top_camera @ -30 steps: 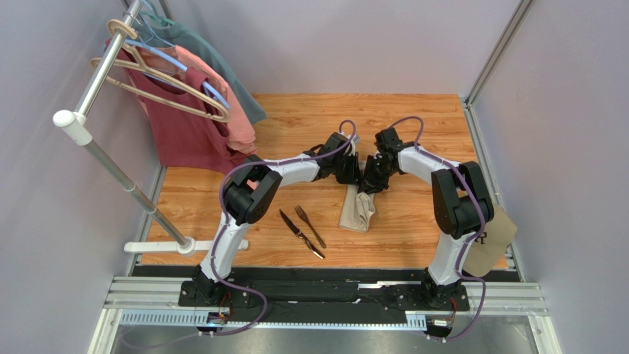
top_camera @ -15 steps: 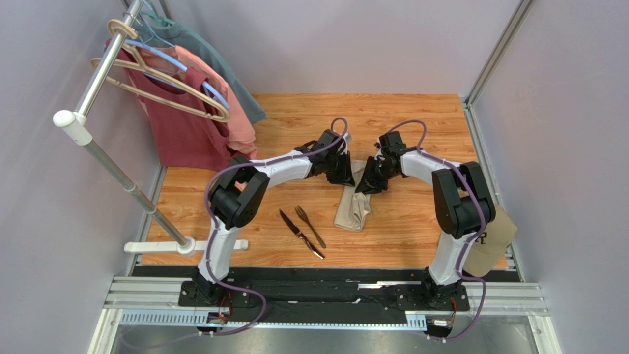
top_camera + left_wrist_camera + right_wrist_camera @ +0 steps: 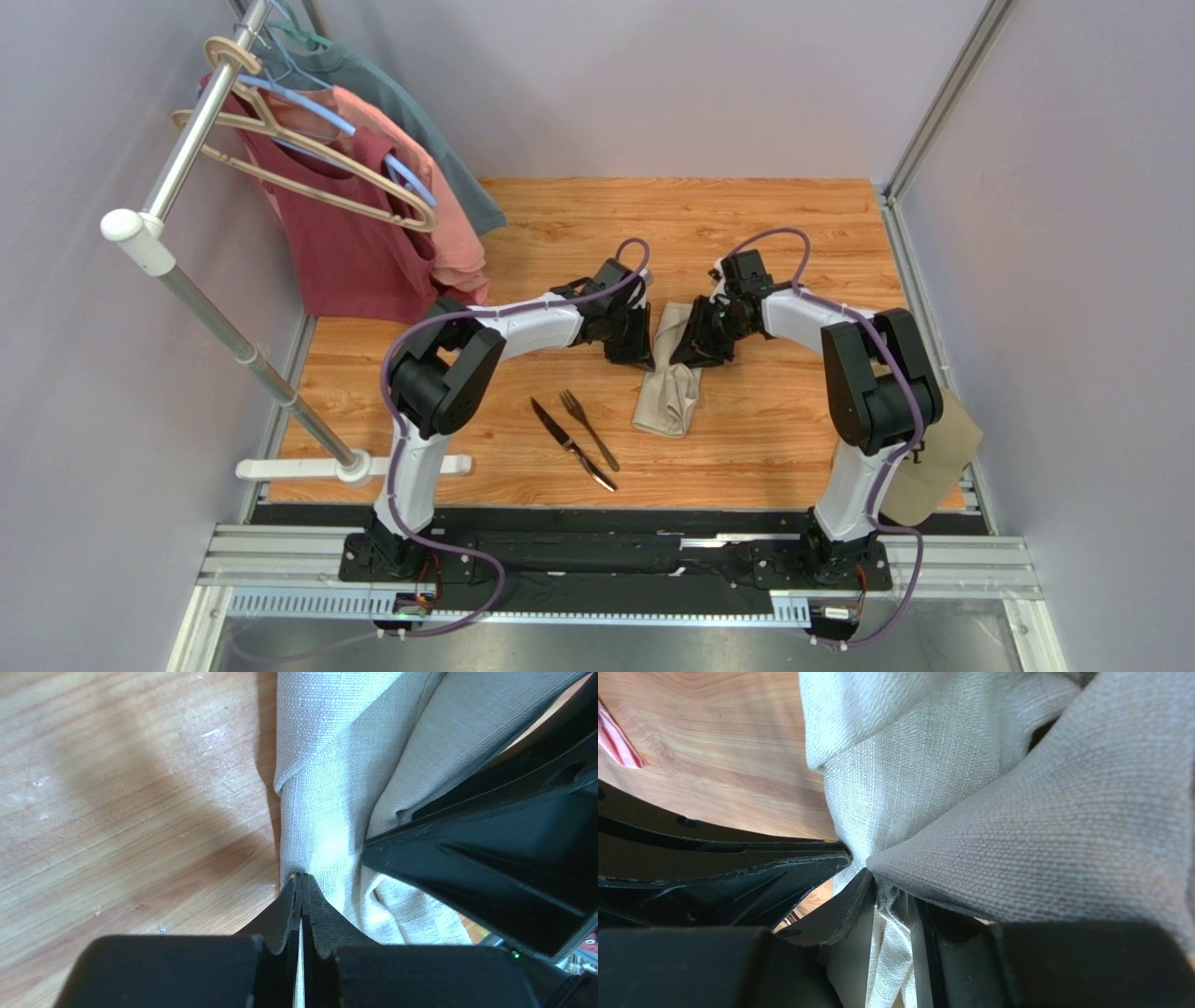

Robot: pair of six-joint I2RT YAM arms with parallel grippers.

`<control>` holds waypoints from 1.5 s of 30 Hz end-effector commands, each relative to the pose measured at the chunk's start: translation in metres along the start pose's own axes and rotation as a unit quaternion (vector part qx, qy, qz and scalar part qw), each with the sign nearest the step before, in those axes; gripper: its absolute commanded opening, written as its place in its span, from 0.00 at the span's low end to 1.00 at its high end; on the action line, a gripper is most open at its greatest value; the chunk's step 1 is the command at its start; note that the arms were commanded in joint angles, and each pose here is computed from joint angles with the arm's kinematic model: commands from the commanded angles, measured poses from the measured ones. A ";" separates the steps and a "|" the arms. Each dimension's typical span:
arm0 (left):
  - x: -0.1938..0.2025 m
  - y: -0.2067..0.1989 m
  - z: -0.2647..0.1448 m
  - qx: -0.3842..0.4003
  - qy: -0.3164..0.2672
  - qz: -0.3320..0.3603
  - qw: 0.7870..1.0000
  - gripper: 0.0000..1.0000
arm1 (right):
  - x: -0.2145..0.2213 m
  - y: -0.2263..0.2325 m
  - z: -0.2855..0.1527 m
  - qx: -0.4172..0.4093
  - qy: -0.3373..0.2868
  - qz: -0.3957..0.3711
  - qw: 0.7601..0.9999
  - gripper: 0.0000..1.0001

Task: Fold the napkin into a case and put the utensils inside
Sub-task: Fold the 2/3-rectangle-folded napkin at the center of the board.

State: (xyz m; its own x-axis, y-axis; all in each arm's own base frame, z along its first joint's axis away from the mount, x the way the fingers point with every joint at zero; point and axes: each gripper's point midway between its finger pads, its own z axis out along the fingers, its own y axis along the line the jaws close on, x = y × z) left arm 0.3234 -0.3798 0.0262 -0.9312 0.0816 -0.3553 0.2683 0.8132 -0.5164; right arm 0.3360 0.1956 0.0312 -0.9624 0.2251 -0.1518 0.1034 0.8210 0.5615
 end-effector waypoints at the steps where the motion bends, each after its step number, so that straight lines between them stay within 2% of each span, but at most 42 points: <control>1: 0.007 0.006 0.012 -0.003 0.004 0.002 1.000 0.02 | -0.002 0.020 -0.003 -0.035 -0.014 -0.017 0.999 0.30; 13: 0.014 -0.001 0.011 -0.008 0.000 0.007 1.000 0.01 | 0.003 0.040 -0.005 -0.069 -0.018 -0.031 0.997 0.31; 18: 0.006 -0.004 -0.007 -0.012 -0.017 0.020 1.000 0.02 | 0.008 0.023 0.005 -0.052 -0.007 -0.027 0.998 0.34; 23: -0.023 -0.018 -0.047 0.042 -0.040 0.011 0.998 0.11 | 0.012 0.009 0.006 -0.050 -0.015 -0.046 0.998 0.35; 24: -0.032 -0.023 -0.053 0.060 -0.050 0.011 0.997 0.17 | 0.012 0.009 0.006 -0.050 -0.017 -0.051 0.997 0.35; 26: -0.046 -0.030 -0.064 0.091 -0.059 0.023 0.994 0.22 | 0.011 0.008 0.005 -0.053 -0.025 -0.069 0.996 0.35; 27: -0.064 -0.041 -0.068 0.111 -0.067 0.049 0.990 0.28 | 0.006 0.003 0.006 -0.041 -0.041 -0.086 0.995 0.31; 30: -0.085 -0.048 -0.068 0.102 -0.079 0.053 0.990 0.26 | -0.005 0.005 0.005 -0.036 -0.059 -0.121 0.990 0.31; 33: -0.092 -0.025 -0.065 0.061 -0.107 -0.004 0.992 0.21 | -0.017 0.010 0.005 -0.038 -0.072 -0.157 0.984 0.33; 37: -0.109 -0.018 -0.072 0.058 -0.138 -0.025 0.988 0.24 | -0.021 0.028 0.009 -0.075 -0.067 -0.208 0.973 0.37; 42: -0.116 -0.039 -0.061 0.127 -0.077 0.006 0.989 0.34 | -0.019 0.047 0.014 -0.132 -0.058 -0.241 0.960 0.36; 45: -0.116 -0.040 -0.049 0.147 -0.073 0.019 0.986 0.35 | -0.020 0.046 0.019 -0.133 -0.051 -0.243 0.959 0.28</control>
State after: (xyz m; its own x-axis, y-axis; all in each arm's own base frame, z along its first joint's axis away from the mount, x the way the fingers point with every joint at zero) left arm 0.4084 -0.3814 0.1194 -0.8858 -0.0444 -0.4619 0.3112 0.6814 -0.6625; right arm 0.3477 0.2248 0.0343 -0.9013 -0.0394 -0.4313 -0.3183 0.7355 0.5981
